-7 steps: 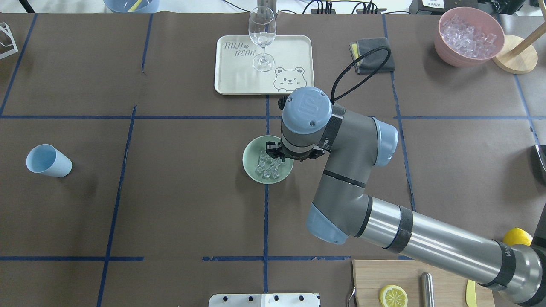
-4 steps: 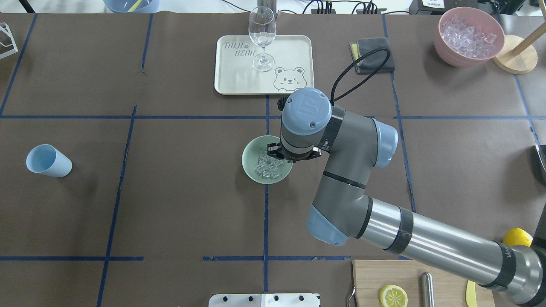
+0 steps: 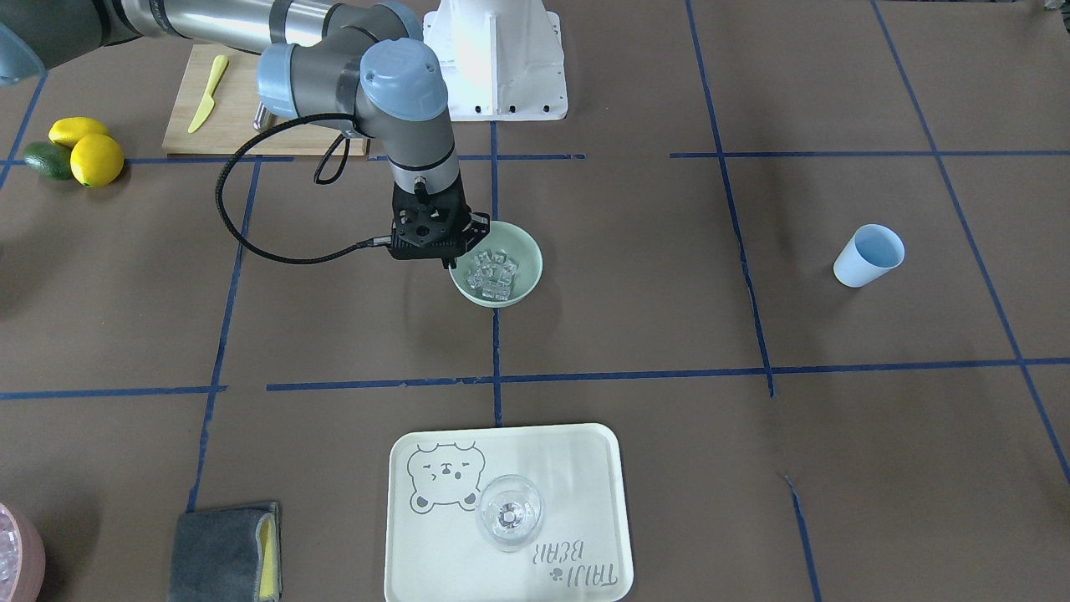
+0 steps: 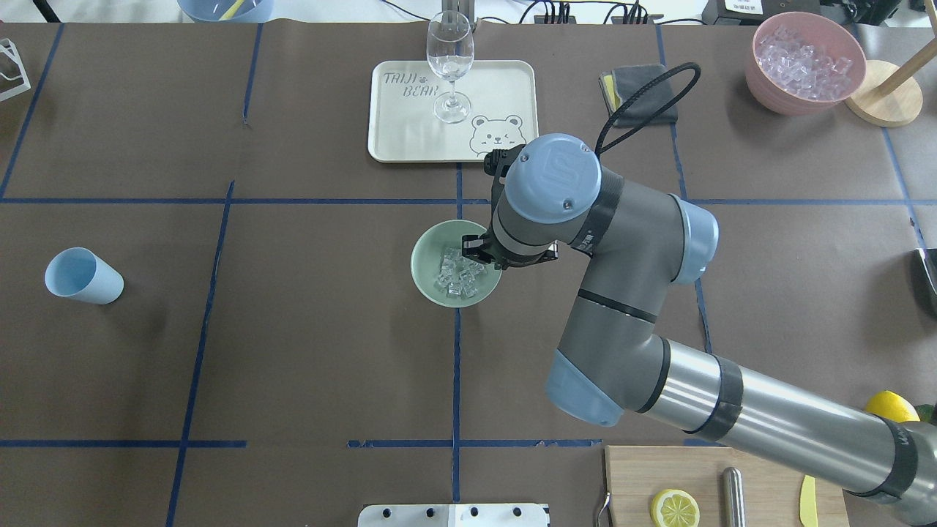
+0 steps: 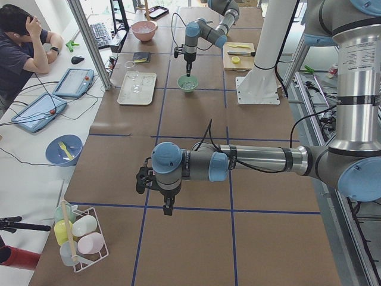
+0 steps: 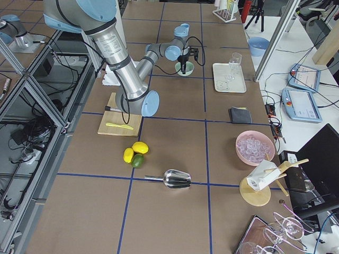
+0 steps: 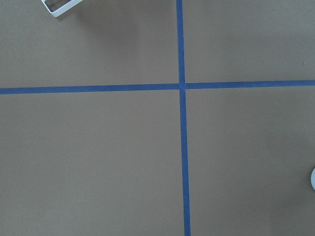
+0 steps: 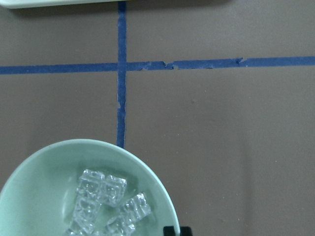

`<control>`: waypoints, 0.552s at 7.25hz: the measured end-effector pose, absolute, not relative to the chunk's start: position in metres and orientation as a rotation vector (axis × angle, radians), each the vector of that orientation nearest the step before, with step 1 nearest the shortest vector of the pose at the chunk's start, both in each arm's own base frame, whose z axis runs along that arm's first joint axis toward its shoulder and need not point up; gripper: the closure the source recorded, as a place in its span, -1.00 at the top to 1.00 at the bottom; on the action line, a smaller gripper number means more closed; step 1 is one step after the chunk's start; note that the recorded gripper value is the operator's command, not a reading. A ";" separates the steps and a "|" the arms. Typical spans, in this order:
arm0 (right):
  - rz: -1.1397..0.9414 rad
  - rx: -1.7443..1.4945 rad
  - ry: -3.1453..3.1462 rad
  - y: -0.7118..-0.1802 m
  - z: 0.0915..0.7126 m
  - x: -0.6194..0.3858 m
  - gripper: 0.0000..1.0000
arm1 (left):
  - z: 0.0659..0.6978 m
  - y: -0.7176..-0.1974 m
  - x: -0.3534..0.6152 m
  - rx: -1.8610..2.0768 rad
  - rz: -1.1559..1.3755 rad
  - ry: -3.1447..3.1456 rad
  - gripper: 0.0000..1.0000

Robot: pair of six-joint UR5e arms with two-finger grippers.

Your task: Pour ice into bowl

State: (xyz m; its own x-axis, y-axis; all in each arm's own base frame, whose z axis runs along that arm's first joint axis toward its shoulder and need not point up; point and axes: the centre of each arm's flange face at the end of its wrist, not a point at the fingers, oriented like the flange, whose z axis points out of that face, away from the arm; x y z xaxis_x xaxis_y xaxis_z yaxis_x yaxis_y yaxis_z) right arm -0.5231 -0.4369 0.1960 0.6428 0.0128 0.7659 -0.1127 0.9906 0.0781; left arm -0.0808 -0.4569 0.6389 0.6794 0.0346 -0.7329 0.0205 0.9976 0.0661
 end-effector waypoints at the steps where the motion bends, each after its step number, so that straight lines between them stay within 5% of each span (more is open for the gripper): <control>1: 0.075 0.124 -0.901 -0.438 0.194 -0.498 -1.00 | 0.639 -0.457 -0.081 0.070 0.008 0.824 1.00; 4: 0.035 0.117 -0.934 -0.467 0.229 -0.408 -1.00 | 0.637 -0.457 -0.081 0.074 0.009 0.823 1.00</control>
